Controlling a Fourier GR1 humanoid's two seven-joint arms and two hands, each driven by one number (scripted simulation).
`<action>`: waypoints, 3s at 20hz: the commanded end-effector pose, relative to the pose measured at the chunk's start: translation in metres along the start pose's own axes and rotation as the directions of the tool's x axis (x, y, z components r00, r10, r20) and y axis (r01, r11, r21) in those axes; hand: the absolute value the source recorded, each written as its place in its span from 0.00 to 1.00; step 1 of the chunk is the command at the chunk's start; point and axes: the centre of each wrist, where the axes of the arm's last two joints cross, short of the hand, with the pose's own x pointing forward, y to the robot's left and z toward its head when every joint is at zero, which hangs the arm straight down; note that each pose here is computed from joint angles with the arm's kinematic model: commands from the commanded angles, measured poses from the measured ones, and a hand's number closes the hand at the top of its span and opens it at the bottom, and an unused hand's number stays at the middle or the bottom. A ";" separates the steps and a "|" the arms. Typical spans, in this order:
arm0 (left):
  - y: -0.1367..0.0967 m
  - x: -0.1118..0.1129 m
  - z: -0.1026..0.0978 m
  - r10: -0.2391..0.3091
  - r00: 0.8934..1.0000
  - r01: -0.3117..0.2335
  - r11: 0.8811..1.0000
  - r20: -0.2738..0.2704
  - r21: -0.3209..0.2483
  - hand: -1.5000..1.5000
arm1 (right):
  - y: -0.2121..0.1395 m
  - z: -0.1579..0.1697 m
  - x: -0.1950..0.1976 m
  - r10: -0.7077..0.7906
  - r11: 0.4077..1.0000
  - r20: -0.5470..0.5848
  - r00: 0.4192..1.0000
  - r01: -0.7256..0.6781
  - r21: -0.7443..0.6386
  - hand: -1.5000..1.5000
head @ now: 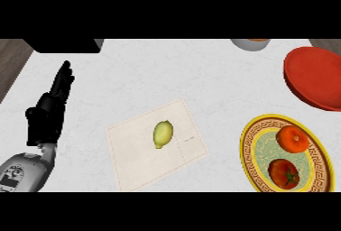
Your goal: Pick the squash from the plate and place it in the bowl
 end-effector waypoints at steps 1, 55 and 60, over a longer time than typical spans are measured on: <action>0.002 -0.002 0.010 0.012 1.000 -0.012 1.000 -0.004 -0.003 0.50 | 0.015 -0.024 0.020 0.035 0.995 -0.018 0.999 -0.033 0.089 0.00; 0.002 0.010 -0.004 0.013 1.000 -0.013 1.000 -0.001 -0.004 0.50 | 0.268 -0.149 0.130 0.272 0.942 0.088 0.958 -0.284 0.181 1.00; 0.017 -0.010 0.018 0.007 0.999 -0.007 1.000 -0.044 0.011 0.50 | 0.263 -0.128 0.179 0.054 0.999 0.087 0.995 -0.054 -0.004 1.00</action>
